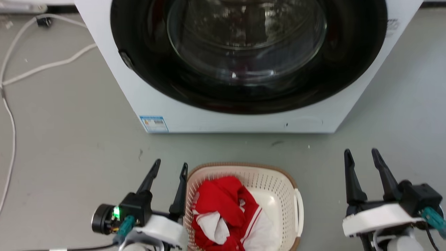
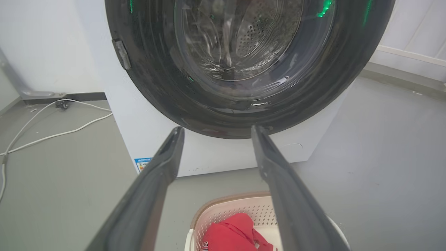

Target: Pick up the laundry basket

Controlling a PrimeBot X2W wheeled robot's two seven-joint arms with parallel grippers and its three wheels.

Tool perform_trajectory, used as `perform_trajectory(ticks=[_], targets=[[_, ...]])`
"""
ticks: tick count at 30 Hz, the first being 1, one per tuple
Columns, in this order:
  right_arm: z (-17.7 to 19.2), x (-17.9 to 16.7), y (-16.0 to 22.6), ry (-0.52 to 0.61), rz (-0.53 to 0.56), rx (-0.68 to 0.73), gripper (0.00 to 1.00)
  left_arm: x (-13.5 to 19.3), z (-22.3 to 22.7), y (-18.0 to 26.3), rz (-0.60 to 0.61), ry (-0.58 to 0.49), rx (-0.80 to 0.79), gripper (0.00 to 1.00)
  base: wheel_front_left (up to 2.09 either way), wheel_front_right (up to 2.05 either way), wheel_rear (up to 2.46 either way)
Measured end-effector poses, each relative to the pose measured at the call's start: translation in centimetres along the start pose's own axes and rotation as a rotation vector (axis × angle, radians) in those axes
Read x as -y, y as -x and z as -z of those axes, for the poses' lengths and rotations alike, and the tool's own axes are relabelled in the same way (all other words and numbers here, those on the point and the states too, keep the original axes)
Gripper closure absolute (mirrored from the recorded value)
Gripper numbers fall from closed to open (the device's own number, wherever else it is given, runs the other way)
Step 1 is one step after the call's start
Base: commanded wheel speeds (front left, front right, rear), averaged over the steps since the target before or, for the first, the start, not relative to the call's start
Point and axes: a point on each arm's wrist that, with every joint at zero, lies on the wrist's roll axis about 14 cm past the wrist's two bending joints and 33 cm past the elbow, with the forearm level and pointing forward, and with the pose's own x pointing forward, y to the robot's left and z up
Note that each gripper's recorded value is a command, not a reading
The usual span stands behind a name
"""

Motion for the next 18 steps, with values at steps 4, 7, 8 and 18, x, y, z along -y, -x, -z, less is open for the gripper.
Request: perform_trajectory(ticks=[4,7,8,18], targets=[[2.7,0.3,-2.3,0.001,0.000,-0.074,0.00,-1.0,2.6,-2.4,-0.005,0.007,-0.068,0.00,0.00,0.00,0.00],[5.3,0.8,-3.7,-0.006,0.007,-0.146,0.00,-1.8,5.1,-4.1,-0.010,0.014,-0.132,0.00,0.00,0.00,0.00],[6.3,0.9,-4.1,-0.010,0.009,-0.178,0.00,-2.0,6.0,-4.5,-0.010,0.015,-0.157,0.00,0.00,0.00,0.00],[17.2,1.5,-5.8,-0.047,0.015,-0.486,0.00,-4.5,17.0,-6.7,-0.005,0.009,-0.454,0.00,0.00,0.00,0.00]])
